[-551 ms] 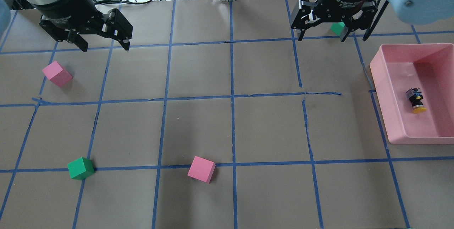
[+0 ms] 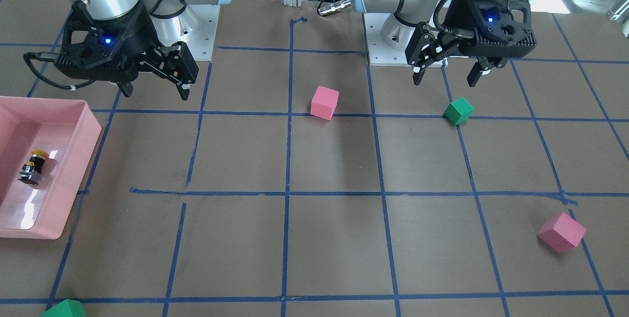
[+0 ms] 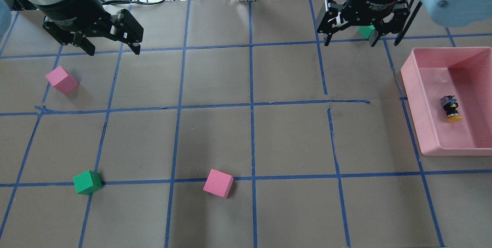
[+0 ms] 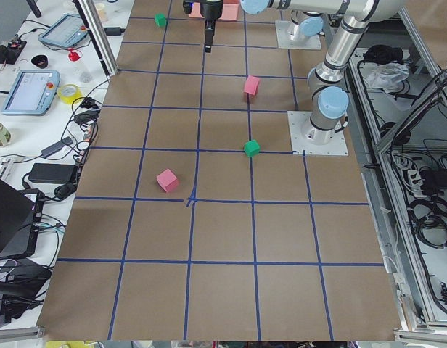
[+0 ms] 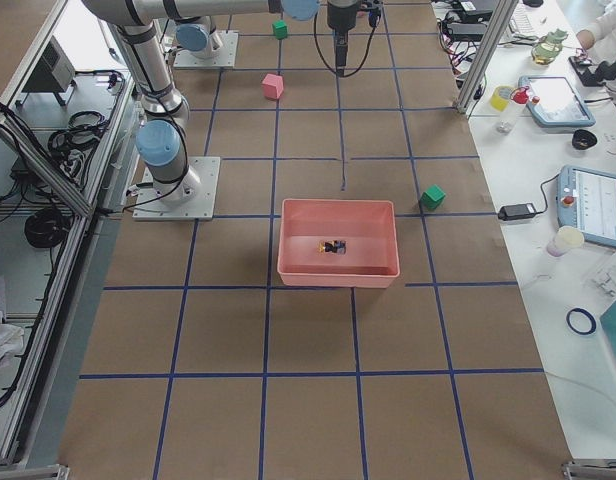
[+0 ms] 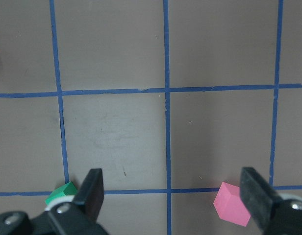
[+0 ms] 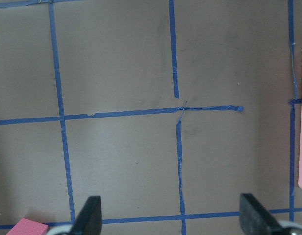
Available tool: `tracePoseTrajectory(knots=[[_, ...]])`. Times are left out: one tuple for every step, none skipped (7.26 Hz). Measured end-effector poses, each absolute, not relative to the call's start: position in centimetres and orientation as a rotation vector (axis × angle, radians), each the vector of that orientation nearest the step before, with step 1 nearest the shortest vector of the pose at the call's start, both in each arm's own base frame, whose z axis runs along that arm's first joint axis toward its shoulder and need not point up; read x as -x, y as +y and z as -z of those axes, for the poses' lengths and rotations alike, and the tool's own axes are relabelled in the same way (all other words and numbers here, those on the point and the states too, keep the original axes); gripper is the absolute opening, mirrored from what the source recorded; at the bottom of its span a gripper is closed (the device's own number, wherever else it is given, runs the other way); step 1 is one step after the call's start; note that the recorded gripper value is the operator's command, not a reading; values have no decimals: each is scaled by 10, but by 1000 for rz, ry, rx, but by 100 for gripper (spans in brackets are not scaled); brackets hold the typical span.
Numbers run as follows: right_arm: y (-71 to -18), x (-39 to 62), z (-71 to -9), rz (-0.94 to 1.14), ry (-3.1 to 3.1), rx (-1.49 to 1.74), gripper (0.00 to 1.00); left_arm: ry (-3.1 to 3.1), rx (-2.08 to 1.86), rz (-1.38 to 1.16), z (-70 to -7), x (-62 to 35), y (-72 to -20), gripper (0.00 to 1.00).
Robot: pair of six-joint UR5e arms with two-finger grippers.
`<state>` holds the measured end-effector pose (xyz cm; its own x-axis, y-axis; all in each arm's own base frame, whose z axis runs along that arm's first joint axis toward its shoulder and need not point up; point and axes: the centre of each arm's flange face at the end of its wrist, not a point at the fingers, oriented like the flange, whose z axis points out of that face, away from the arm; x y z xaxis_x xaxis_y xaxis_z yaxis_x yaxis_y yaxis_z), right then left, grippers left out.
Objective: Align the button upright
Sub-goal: 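Move the right gripper toward the pink box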
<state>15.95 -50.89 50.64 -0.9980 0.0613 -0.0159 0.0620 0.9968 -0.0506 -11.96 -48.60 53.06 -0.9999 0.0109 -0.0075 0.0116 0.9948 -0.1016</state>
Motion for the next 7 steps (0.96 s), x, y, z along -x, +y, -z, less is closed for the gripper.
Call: tracePoseTrajectory(knots=[[-511,-155,-506,80,3125,-105,100,3131,-18,159,-530,120,-486,100],[-514,-145,-506,83,3124,-123,100,3131,-18,159,-530,120,-486,100],[-521,-127,-504,85,3121,-149,100,3131,-18,159,-530,120,-486,100],[-529,-100,-502,84,3119,-185,100,3131,-18,159,-530,120,-486,100],[-538,-65,-497,74,3121,-212,100,3131,-18,160,-530,120,-486,100],[-550,-26,-486,63,3125,-220,100,3130,-18,161,-530,120,-486,100],[-560,18,-473,57,3133,-245,100,3129,-18,160,-530,119,-486,100]])
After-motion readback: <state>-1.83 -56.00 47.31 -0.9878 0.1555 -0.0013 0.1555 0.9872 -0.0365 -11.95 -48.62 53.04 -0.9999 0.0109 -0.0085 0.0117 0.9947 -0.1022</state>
